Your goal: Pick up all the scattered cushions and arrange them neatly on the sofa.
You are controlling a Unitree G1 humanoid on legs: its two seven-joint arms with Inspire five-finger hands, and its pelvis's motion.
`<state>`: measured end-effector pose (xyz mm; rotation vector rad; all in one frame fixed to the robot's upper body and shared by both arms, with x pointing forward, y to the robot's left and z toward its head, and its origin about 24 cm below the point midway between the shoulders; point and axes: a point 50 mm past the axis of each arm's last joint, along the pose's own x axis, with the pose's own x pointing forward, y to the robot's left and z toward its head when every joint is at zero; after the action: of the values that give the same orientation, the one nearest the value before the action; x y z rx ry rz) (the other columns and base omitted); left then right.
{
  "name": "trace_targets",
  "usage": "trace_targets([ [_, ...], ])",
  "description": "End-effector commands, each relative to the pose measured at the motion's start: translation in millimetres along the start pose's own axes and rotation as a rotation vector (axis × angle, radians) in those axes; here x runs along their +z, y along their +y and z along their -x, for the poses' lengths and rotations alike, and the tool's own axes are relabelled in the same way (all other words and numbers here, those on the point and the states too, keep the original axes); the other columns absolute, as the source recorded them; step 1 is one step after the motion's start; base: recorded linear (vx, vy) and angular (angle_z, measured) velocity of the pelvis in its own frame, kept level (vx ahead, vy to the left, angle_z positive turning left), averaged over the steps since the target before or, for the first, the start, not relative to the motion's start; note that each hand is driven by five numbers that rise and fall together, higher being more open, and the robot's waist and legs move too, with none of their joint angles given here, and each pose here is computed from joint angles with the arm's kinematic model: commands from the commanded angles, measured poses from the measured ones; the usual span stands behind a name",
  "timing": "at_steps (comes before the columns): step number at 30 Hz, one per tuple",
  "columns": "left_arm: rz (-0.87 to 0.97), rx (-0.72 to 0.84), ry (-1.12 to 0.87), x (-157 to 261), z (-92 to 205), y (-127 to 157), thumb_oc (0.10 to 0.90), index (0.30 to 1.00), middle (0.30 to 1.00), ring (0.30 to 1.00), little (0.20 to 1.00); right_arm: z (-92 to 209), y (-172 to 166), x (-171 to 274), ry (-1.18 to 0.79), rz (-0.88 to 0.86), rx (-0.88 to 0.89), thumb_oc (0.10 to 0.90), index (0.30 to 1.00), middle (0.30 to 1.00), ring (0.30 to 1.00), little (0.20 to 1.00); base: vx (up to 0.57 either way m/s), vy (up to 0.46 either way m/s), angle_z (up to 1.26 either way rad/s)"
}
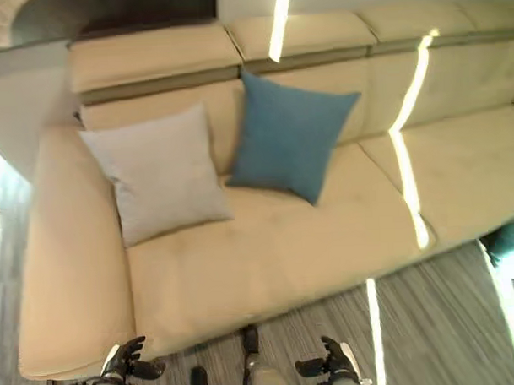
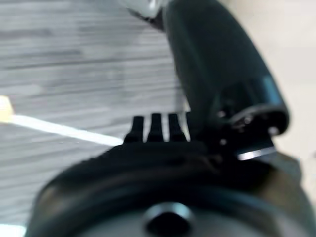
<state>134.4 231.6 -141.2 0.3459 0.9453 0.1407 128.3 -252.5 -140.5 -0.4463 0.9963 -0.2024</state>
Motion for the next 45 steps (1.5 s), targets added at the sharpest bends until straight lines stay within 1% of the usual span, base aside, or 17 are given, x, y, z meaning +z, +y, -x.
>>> trace_targets([
  [1,-0.02,0.085,-0.019,0.0,-1.7,26.3,0.8,0.9,0.9,0.9,0.9,-5.5,-27.7,18.4,-0.089,0.025,-0.098,0.8,0.9,0.9,0.9,0.9,-0.07,-0.053,-0.12],
  [4,-0.013,0.096,-0.011,0.5,-2.6,27.6,0.8,0.9,0.9,0.9,0.9,-6.5,-28.0,21.8,-0.093,0.017,-0.102,0.8,0.9,0.9,0.9,0.9,-0.09,-0.116,-0.21],
  [9,-0.038,0.078,0.003,-1.1,-3.0,23.6,0.8,0.9,0.9,0.9,0.9,-6.3,-19.5,25.9,-0.109,0.056,-0.072,0.8,0.9,0.9,0.9,0.9,-0.02,-0.221,-0.39],
  [17,-0.027,0.012,-0.026,9.5,-3.9,1.0,0.8,0.9,0.9,0.9,0.9,-5.6,-20.0,26.5,-0.123,0.09,-0.076,0.8,0.9,0.9,0.9,0.9,-0.01,-0.201,-0.07],
  [20,-0.036,-0.012,-0.019,8.2,-3.0,-6.4,0.8,0.9,0.9,0.9,0.9,-4.4,-20.5,20.1,-0.104,0.064,-0.084,0.8,0.9,0.9,0.9,0.9,0.14,-0.143,-0.08],
  [24,-0.05,-0.013,-0.017,8.2,-3.4,-5.0,0.8,0.9,0.9,0.9,0.9,-4.1,-21.3,15.9,-0.085,0.056,-0.089,0.8,0.9,0.9,0.9,0.9,0.12,-0.032,-0.17],
  [29,-0.024,0.002,0.007,0.2,-1.3,-2.1,0.8,0.9,0.9,0.9,0.9,-3.1,-14.5,14.1,-0.082,0.082,-0.071,0.8,0.9,0.9,0.9,0.9,0.19,0.047,-0.31],
  [34,-0.012,0.023,-0.014,4.2,-2.1,4.2,0.8,0.9,0.9,0.9,0.9,-3.6,-9.5,22.2,-0.11,0.103,-0.049,0.8,0.9,0.9,0.9,0.9,0.13,0.083,-0.36],
  [38,-0.008,0.05,-0.054,16.0,-5.0,13.0,0.8,0.9,0.9,0.9,0.9,-5.5,-11.8,44.7,-0.186,0.083,-0.06,0.8,0.9,0.9,0.9,0.9,0.05,0.093,-0.11],
  [45,-0.014,0.042,-0.047,14.2,-4.8,7.5,0.8,0.9,0.9,0.9,0.9,-6.0,-13.4,48.7,-0.2,0.099,-0.059,0.8,0.9,0.9,0.9,0.9,0.16,-0.048,0.2],
])
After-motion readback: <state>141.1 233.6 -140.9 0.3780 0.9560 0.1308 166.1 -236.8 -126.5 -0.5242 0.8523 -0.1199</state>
